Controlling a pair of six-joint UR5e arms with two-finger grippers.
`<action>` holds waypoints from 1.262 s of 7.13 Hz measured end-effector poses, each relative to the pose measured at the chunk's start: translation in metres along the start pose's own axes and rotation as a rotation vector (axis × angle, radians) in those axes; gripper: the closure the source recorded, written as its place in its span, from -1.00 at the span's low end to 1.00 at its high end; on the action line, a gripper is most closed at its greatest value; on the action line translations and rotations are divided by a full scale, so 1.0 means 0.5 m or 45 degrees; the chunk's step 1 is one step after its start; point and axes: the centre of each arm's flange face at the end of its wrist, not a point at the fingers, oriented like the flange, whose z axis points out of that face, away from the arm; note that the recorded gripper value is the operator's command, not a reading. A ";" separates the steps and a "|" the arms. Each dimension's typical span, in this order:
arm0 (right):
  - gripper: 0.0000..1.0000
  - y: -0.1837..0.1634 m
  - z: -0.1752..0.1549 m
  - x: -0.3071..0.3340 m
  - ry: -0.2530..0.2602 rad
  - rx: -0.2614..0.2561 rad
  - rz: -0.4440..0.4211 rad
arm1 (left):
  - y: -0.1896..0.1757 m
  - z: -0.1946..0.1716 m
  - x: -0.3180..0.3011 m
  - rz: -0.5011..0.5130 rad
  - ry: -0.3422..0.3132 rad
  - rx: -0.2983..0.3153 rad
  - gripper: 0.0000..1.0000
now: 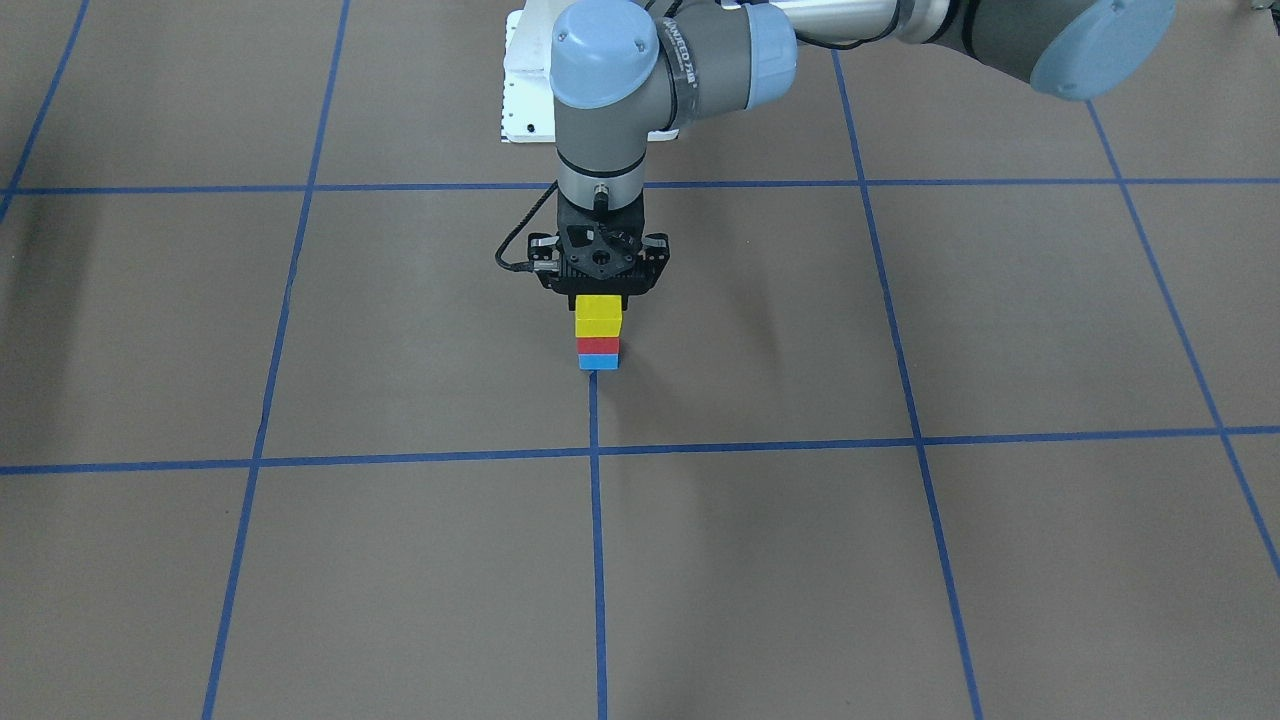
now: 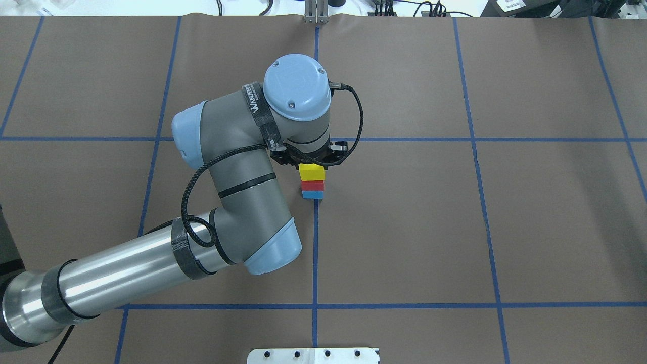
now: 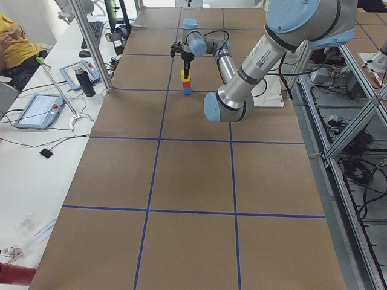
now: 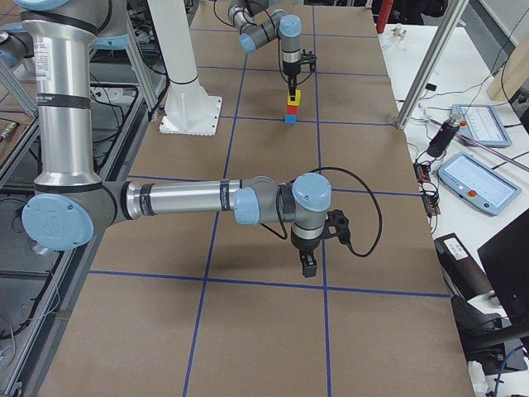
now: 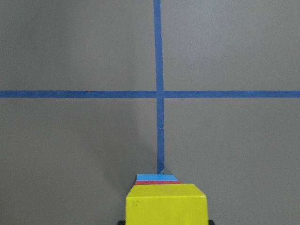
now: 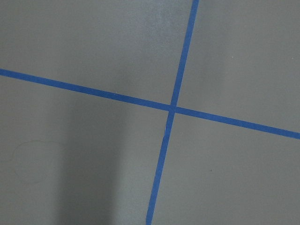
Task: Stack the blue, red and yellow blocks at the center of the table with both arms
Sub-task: 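Lower the yellow cube onto the red cube and open the left gripper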
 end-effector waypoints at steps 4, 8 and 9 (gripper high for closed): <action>-0.99 0.002 0.001 0.001 0.001 -0.002 0.001 | 0.014 0.007 0.005 0.012 0.000 -0.011 1.00; -0.99 0.002 0.001 0.001 0.000 -0.002 0.001 | 0.016 -0.002 0.005 0.021 0.007 -0.009 1.00; -0.99 0.002 0.001 0.001 0.000 -0.002 0.001 | 0.015 -0.002 0.004 0.021 0.006 -0.009 0.84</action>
